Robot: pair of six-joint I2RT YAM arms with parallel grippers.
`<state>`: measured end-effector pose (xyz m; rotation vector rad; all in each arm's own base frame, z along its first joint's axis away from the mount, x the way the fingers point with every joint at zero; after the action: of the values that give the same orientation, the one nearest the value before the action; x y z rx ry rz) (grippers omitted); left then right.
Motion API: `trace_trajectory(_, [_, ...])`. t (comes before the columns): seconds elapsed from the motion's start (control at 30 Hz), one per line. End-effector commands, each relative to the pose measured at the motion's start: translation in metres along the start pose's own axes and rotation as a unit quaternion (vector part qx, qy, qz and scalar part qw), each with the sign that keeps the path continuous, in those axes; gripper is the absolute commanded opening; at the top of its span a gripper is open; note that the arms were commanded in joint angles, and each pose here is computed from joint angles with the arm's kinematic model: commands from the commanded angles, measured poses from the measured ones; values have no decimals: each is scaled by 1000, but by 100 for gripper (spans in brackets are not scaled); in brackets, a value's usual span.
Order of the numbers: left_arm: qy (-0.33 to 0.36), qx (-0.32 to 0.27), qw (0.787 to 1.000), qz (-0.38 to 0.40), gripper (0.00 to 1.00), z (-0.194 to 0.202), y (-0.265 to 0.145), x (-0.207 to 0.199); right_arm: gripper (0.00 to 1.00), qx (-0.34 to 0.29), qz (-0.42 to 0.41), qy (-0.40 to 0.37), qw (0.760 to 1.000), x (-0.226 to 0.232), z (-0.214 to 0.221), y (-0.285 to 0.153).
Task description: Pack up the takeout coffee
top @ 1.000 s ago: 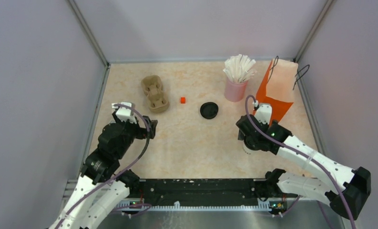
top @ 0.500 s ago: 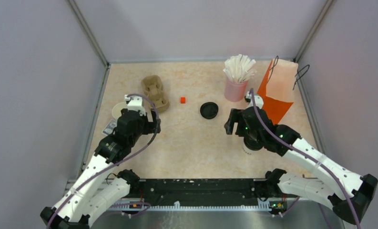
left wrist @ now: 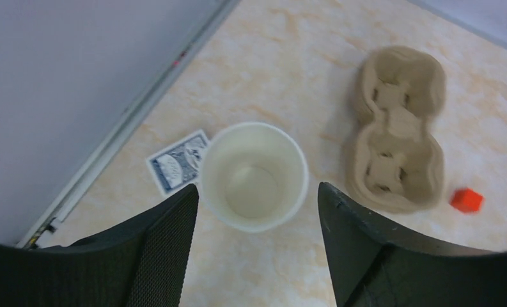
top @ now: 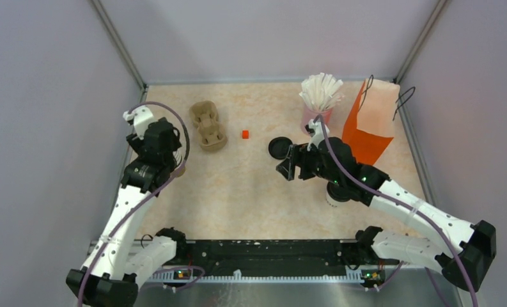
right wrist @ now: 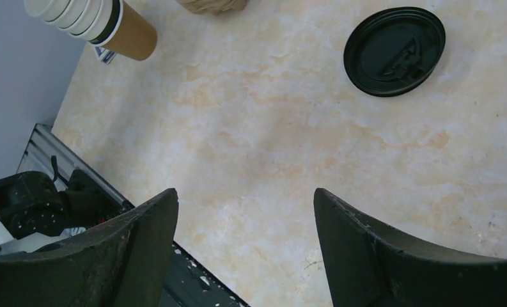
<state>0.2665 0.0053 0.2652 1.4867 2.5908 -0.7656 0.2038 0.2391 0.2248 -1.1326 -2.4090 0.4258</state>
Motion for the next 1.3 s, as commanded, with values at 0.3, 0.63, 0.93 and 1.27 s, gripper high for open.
trace_trajectory(0.3, [-145, 8, 983, -110, 61, -24, 58, 63, 77, -12, -62, -26, 998, 17, 6, 6])
trace_trajectory(0.63, [-177, 59, 975, -125, 58, 15, 72, 68, 77, -10, -53, -31, 998, 13, 8, 7])
trace_trajectory(0.93, [-169, 51, 978, -114, 40, 6, 71, 64, 77, -3, -52, -29, 998, 13, 11, 12])
trace_trajectory(1.27, [-174, 62, 979, -86, 0, -6, 69, 49, 77, 5, -46, -27, 999, 11, 15, 14])
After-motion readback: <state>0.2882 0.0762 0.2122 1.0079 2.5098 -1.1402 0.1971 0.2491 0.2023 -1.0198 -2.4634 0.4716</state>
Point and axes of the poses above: each gripper's point midway between its finger pads, its own y axis out along the fingers, its own x axis along the line the jaws close on, z = x × y, the point moved 2 cm from there along -y, back along the fingers, and after that the axes turned 13 degrees about -y, right-handed, at the moved point
